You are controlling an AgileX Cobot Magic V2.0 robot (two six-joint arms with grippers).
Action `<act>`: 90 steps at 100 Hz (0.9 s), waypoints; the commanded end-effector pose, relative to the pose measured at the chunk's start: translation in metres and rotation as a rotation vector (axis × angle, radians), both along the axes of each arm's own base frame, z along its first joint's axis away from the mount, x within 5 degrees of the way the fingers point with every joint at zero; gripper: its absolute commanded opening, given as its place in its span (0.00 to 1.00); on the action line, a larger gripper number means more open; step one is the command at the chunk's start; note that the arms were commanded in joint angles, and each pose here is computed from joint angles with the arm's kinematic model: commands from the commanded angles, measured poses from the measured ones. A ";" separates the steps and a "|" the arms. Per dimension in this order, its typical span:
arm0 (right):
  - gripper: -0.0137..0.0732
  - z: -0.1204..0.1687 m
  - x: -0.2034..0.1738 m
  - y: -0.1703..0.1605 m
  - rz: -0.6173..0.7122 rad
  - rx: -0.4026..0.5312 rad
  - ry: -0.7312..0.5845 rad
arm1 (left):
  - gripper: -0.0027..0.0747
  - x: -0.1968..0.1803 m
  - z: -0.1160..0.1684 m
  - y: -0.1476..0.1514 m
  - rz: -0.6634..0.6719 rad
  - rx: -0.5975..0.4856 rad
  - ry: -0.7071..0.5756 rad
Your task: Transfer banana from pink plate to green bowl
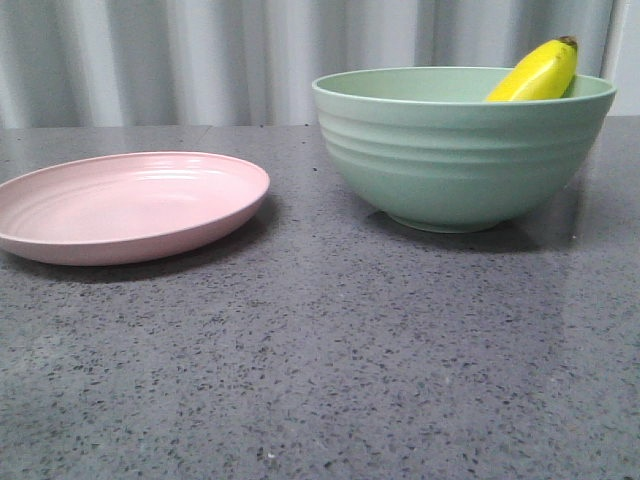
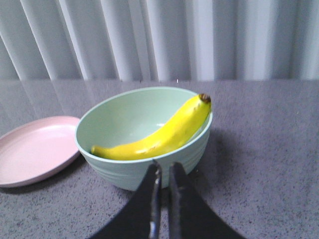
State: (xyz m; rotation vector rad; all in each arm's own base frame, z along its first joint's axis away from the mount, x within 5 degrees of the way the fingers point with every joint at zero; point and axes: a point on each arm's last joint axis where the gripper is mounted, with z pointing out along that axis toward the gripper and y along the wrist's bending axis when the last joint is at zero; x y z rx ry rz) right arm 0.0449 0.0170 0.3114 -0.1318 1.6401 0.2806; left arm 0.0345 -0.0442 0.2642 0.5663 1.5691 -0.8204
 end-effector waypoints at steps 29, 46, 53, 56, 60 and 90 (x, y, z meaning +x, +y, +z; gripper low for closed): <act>0.07 -0.002 -0.023 -0.006 -0.033 0.021 -0.198 | 0.01 0.001 0.015 0.002 0.019 -0.094 -0.056; 0.07 -0.002 -0.023 -0.006 -0.033 0.021 -0.198 | 0.01 0.001 0.015 0.002 0.019 -0.094 -0.056; 0.07 -0.002 -0.023 -0.006 -0.033 0.021 -0.198 | 0.01 0.001 0.015 0.002 0.019 -0.094 -0.056; 0.07 -0.002 -0.023 -0.006 -0.033 0.021 -0.198 | 0.01 0.001 0.014 0.002 0.020 -0.094 -0.056; 0.07 -0.002 -0.023 -0.006 -0.033 0.021 -0.198 | 0.01 0.001 0.012 0.001 0.020 -0.088 -0.051; 0.07 -0.002 -0.023 -0.006 -0.033 0.021 -0.198 | 0.01 0.016 -0.011 0.009 0.285 0.006 -0.246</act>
